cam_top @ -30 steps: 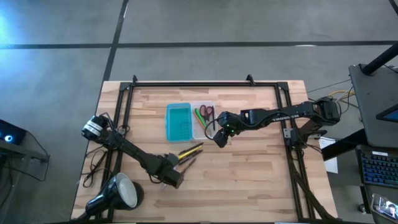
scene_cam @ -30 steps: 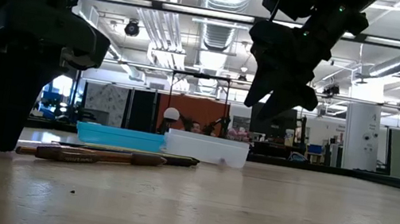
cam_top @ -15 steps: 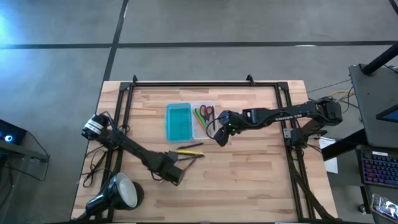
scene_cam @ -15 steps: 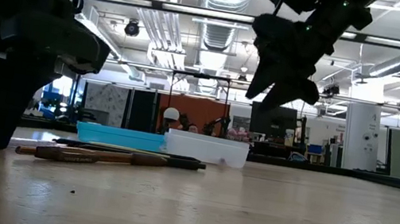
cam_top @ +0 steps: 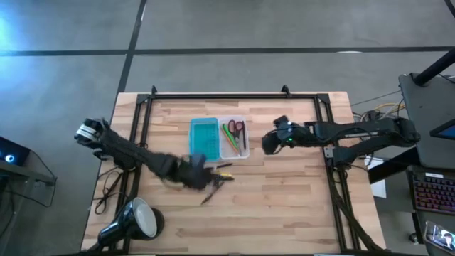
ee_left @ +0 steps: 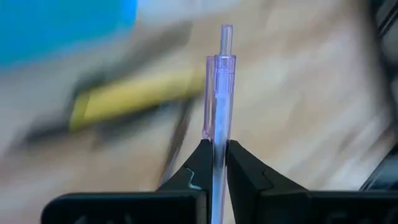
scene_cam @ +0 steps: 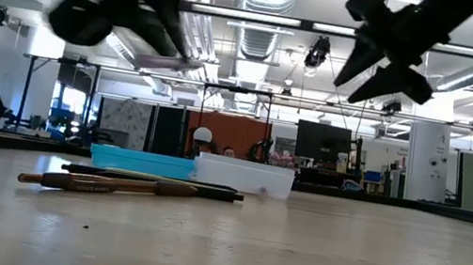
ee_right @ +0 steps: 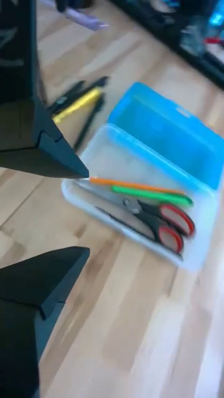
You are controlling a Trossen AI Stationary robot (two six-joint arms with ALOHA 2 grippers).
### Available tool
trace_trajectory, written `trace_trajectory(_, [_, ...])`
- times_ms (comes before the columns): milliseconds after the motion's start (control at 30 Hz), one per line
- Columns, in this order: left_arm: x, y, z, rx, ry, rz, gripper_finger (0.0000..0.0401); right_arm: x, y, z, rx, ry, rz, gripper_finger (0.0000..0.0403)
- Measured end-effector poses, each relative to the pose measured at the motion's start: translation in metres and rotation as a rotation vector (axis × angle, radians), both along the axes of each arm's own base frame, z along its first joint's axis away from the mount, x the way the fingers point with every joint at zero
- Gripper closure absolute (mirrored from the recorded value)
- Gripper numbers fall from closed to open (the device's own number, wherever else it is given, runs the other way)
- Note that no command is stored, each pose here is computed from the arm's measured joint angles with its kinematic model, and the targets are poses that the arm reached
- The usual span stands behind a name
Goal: Pick & place school supplies into a supply box
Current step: Put the purple pen into the blue supply box, then put the brown pen into the blue supply box
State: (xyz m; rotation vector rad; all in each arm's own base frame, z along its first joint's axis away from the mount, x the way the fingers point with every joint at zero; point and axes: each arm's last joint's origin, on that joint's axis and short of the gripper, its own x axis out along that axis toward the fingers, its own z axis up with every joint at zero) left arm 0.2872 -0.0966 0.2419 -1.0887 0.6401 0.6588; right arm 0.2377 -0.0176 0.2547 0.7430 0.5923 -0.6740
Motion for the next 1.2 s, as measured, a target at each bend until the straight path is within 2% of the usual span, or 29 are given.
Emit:
trace_trajectory(67, [0.010, 0.026, 0.004, 0.030, -0.065, 0.050, 0.0392, -0.011, 0.001, -0.002, 0.014, -0.027, -0.040, 0.0223])
trace_trajectory(167, [0.030, 0.067, 0.003, 0.048, -0.127, 0.049, 0.0392, -0.024, 0.004, -0.007, 0.050, -0.047, -0.066, 0.0223])
trace_trajectory(267, [0.045, 0.112, -0.006, 0.057, -0.154, 0.097, 0.0392, -0.033, 0.007, -0.011, 0.073, -0.064, -0.073, 0.0223])
trace_trajectory(367, [0.049, 0.148, -0.022, 0.048, -0.109, 0.175, 0.0392, -0.037, 0.010, -0.014, 0.082, -0.069, -0.076, 0.0223])
trace_trajectory(467, [0.053, 0.166, -0.040, 0.010, -0.072, 0.199, 0.0383, -0.038, 0.010, -0.015, 0.072, -0.059, -0.064, 0.0223])
trace_trajectory(600, [0.065, 0.175, -0.052, -0.011, -0.130, 0.209, 0.0345, -0.035, 0.010, -0.019, 0.043, -0.026, -0.038, 0.0223])
trace_trajectory(700, [0.071, 0.177, -0.055, -0.011, -0.140, 0.209, 0.0320, -0.031, 0.011, -0.023, 0.026, 0.002, 0.008, 0.0223])
trace_trajectory(800, [0.071, 0.173, -0.051, 0.014, -0.119, 0.155, 0.0304, -0.027, 0.014, -0.027, 0.013, 0.040, 0.124, 0.0223])
trace_trajectory(900, [0.068, 0.161, -0.040, 0.049, -0.109, -0.061, 0.0299, -0.020, 0.019, -0.031, 0.006, 0.064, 0.282, 0.0223])
trace_trajectory(967, [0.064, 0.142, -0.027, 0.062, -0.119, -0.245, 0.0297, -0.016, 0.024, -0.036, -0.015, 0.087, 0.376, 0.0223])
trace_trajectory(1033, [0.053, 0.118, -0.016, 0.043, -0.087, -0.355, 0.0297, -0.013, 0.030, -0.042, -0.026, 0.123, 0.432, 0.0223])
trace_trajectory(1100, [0.043, 0.092, -0.012, 0.032, -0.024, -0.416, 0.0297, -0.010, 0.034, -0.048, -0.027, 0.154, 0.451, 0.0223])
trace_trajectory(1200, [0.026, 0.050, -0.014, 0.062, 0.109, -0.445, 0.0297, -0.005, 0.037, -0.058, -0.034, 0.203, 0.478, 0.0223])
